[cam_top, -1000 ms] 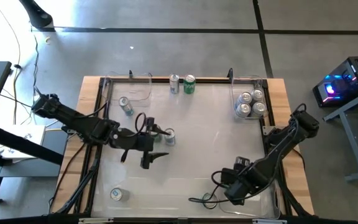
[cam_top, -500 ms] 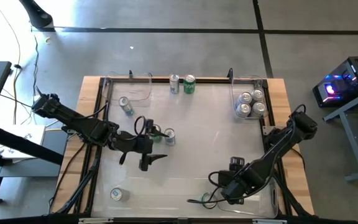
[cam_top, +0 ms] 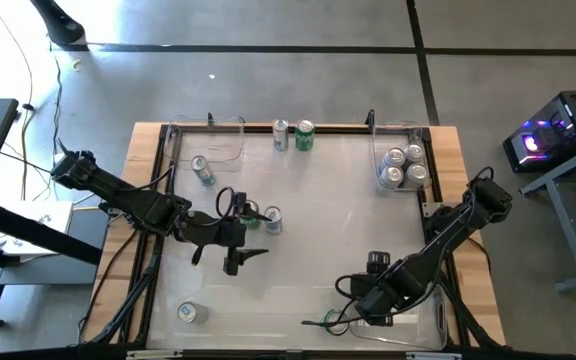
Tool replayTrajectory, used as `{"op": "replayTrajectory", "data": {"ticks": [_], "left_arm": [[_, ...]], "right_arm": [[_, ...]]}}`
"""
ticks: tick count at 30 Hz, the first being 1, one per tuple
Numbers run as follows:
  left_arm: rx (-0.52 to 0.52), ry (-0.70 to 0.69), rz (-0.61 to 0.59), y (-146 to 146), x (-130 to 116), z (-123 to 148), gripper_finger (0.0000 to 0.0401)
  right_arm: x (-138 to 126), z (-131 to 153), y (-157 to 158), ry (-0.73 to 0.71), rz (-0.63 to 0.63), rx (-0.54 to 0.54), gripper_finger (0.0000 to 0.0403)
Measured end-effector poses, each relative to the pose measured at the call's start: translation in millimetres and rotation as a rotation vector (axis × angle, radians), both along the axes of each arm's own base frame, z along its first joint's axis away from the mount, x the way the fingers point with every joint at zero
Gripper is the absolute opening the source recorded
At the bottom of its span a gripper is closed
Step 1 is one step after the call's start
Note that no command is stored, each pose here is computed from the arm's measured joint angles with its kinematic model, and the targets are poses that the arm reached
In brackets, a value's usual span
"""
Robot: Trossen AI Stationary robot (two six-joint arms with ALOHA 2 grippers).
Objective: Sort soda cans
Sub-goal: Put the middle right green soda can into the bottom transparent bin
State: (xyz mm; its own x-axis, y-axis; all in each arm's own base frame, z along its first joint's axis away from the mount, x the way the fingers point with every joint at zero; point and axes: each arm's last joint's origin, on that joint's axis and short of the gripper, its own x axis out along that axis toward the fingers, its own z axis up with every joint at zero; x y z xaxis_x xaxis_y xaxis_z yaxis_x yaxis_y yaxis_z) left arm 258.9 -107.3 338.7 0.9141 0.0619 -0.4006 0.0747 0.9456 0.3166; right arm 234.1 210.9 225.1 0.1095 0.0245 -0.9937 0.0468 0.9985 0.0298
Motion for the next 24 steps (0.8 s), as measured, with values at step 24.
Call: {"op": "replayTrajectory", "data": {"ticks": [24], "left_arm": [[-0.03, -0.004, 0.036, -5, -8, 2, 0.0329]], "right_arm": [[1, 71, 9, -0.072, -0.143, -0.007, 0.0343]]}}
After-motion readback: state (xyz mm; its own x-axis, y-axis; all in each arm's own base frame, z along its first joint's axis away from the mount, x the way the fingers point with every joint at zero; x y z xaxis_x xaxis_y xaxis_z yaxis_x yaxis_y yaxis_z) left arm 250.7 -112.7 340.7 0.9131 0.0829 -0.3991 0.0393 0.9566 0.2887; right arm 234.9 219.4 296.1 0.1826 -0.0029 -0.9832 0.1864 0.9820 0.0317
